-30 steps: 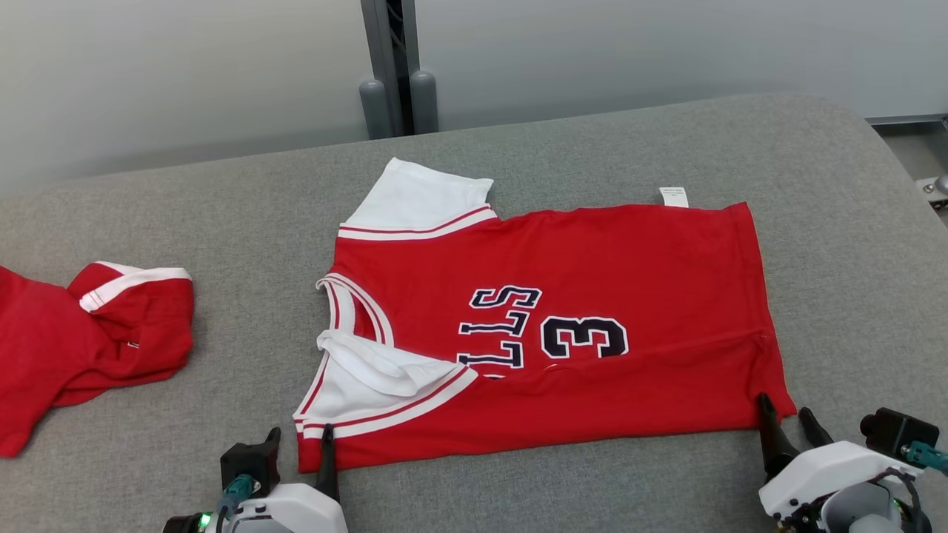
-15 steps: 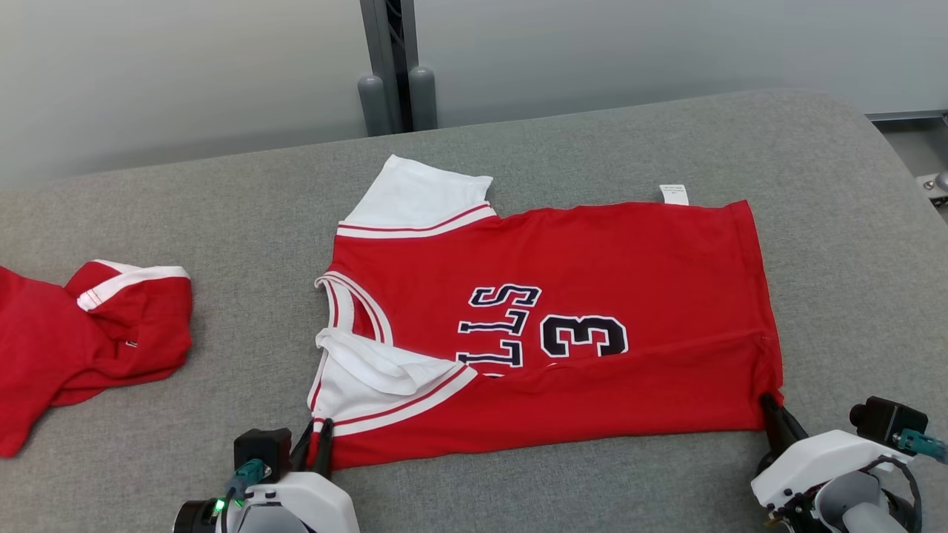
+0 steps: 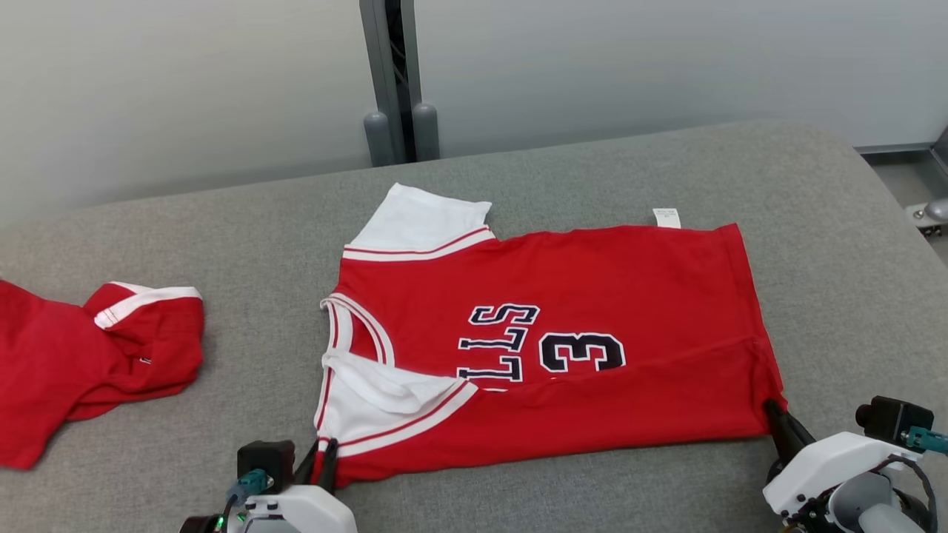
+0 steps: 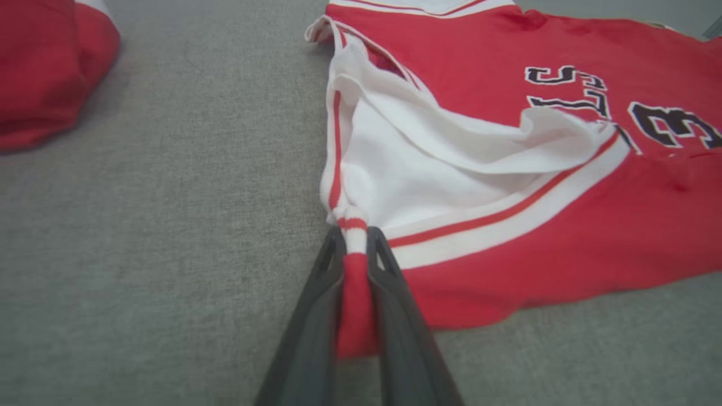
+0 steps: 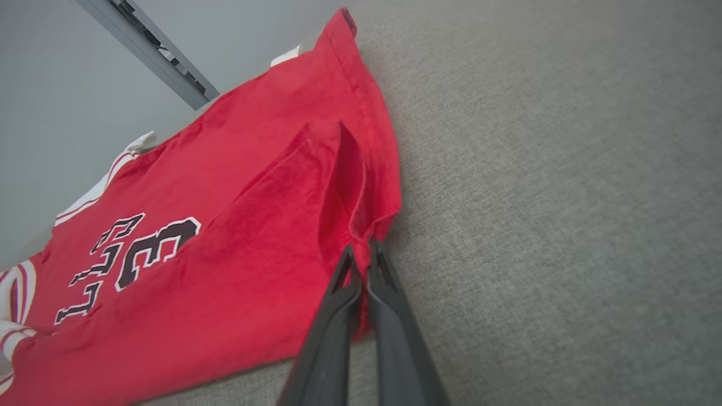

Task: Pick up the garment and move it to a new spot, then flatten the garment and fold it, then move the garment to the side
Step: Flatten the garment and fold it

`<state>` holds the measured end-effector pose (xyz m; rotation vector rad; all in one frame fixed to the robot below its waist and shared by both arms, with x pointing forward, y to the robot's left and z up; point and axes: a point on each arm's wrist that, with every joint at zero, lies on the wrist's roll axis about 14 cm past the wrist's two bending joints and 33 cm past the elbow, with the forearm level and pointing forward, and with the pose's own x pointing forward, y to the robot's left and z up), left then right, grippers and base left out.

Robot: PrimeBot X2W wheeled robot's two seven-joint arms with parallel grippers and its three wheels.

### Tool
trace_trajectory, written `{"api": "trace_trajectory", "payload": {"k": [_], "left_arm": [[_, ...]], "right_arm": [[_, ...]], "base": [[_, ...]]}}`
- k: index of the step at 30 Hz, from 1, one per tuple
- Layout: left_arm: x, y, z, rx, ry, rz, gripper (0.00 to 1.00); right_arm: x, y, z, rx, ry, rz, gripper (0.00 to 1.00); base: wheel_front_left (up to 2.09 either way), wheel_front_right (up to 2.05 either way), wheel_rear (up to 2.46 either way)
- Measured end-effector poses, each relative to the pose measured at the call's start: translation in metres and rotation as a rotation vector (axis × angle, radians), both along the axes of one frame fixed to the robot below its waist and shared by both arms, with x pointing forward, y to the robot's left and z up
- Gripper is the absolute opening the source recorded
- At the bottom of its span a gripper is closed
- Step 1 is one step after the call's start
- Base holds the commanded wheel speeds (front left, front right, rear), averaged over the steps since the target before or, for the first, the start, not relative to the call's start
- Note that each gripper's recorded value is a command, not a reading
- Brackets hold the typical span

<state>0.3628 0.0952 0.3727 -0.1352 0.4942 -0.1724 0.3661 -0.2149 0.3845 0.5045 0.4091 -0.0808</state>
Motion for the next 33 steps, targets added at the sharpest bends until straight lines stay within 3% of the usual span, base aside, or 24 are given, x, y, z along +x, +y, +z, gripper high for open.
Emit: {"api": "trace_trajectory", "payload": {"k": [17,33], "left_arm": [[-0.054,0.002,0.013,0.043,0.109,-0.146,0.00],[-0.103,0.013,0.015,0.056,0.217,-0.146,0.00]], "right_arm": [[-0.027,-0.007,0.004,-0.063,0.171,0.224,0.00],[-0.061,-0.007,-0.015,-0.028,0.358,0.316,0.00]], "base": [[0.00,0.00,0.00],[0.00,0.00,0.00]]}}
